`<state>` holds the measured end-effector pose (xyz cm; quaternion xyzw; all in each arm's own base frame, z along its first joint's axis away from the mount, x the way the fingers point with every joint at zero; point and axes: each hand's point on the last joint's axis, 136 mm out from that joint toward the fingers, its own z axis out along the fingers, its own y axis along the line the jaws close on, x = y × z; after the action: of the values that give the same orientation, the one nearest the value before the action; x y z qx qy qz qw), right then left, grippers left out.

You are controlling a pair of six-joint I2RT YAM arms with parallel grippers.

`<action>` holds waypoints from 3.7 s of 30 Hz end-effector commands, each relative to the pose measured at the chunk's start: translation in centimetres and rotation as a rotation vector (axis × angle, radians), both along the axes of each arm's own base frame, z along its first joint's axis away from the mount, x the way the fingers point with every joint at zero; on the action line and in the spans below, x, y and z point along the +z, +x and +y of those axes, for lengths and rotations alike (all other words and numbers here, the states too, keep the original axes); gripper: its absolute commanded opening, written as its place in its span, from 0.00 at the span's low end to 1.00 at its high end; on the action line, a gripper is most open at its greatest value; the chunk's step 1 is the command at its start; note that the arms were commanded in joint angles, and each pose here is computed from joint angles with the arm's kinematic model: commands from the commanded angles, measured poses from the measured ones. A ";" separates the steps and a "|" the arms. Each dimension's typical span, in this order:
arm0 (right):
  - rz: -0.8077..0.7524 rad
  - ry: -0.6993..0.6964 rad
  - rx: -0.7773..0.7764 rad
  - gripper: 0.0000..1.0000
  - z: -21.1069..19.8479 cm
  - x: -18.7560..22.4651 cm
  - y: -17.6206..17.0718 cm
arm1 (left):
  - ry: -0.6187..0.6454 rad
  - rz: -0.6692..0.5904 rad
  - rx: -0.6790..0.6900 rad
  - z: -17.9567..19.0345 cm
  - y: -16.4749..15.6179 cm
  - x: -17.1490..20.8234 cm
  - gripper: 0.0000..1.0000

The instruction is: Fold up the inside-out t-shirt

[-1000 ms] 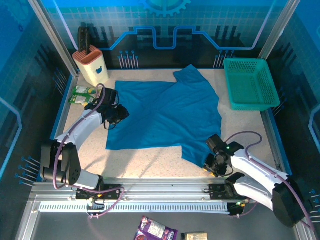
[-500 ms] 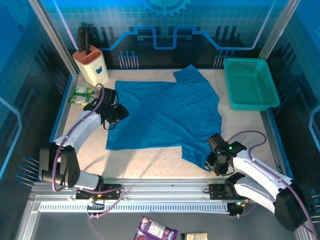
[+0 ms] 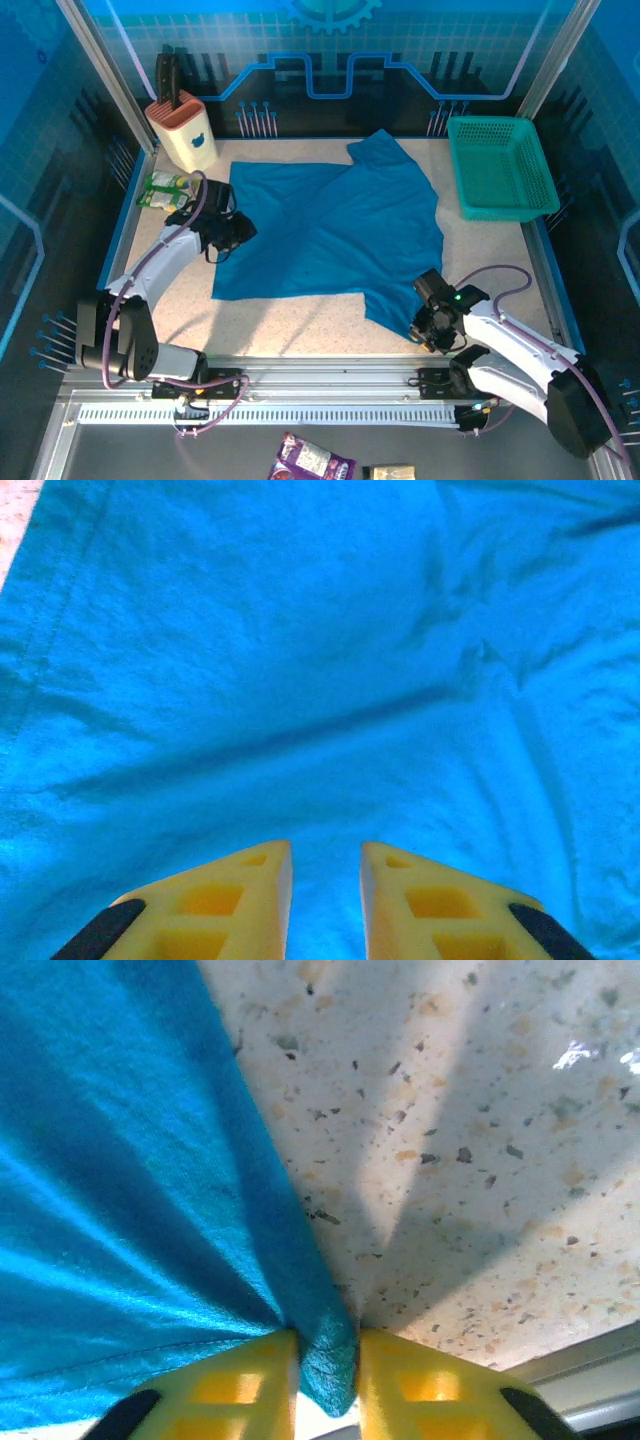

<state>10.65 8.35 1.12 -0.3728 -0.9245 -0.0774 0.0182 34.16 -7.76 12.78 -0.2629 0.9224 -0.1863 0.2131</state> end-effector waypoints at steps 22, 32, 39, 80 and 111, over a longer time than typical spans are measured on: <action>-0.128 0.037 0.066 0.00 1.4 3.1 3.4 | 0.046 0.329 0.389 7.2 -16.1 -9.4 0.32; -0.136 0.040 0.059 0.00 1.2 3.4 3.5 | -0.027 0.282 0.377 7.7 -12.8 -9.5 0.33; -0.145 0.030 0.044 0.00 0.8 3.8 3.6 | -0.033 0.281 0.363 7.6 -12.2 -9.6 0.31; -0.523 0.020 0.037 0.00 -3.2 15.4 2.0 | 0.040 0.077 0.453 9.7 -14.0 -0.2 0.00; -0.719 -0.056 0.248 0.00 -0.5 19.7 20.3 | 0.075 0.099 0.215 9.5 -2.4 0.0 0.00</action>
<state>28.59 7.35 18.75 -0.2336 -0.9219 -0.1477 -0.2715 30.12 1.52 11.87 -0.3845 0.8992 -0.1092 0.1780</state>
